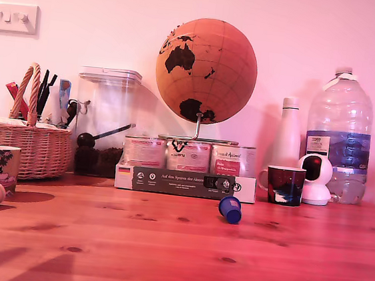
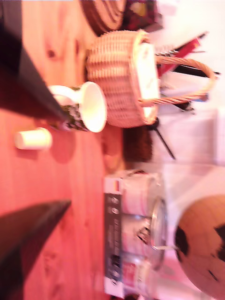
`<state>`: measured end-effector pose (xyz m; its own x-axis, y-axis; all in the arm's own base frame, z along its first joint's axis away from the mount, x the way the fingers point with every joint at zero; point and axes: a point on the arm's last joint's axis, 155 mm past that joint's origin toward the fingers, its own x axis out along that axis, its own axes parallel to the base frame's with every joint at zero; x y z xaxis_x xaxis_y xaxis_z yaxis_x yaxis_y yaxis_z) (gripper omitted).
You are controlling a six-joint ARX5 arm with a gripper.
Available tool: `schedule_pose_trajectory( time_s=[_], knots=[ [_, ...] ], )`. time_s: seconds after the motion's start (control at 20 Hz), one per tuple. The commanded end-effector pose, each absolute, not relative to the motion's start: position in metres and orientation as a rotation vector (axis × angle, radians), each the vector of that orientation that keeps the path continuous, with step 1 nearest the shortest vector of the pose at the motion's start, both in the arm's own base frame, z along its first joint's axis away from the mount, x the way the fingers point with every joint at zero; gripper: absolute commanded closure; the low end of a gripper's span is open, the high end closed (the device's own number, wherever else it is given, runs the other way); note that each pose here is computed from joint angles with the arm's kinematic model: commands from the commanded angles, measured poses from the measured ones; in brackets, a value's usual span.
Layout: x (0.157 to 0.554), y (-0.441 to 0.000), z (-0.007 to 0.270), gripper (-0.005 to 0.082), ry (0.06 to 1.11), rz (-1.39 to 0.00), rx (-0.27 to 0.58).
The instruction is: Pick up the coffee capsules on the table and drop them inside the coffee cup
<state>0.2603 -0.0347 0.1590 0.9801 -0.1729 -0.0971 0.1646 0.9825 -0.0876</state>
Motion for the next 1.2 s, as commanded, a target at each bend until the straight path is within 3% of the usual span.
schedule_pose_trajectory(
  time_s=[0.0, 1.15],
  knots=[
    [0.262, -0.033, 0.142, 0.0037, 0.149, -0.161, -0.068],
    [0.297, -0.03, 0.095, 0.0038, 0.273, -0.179, -0.095]
  ],
)
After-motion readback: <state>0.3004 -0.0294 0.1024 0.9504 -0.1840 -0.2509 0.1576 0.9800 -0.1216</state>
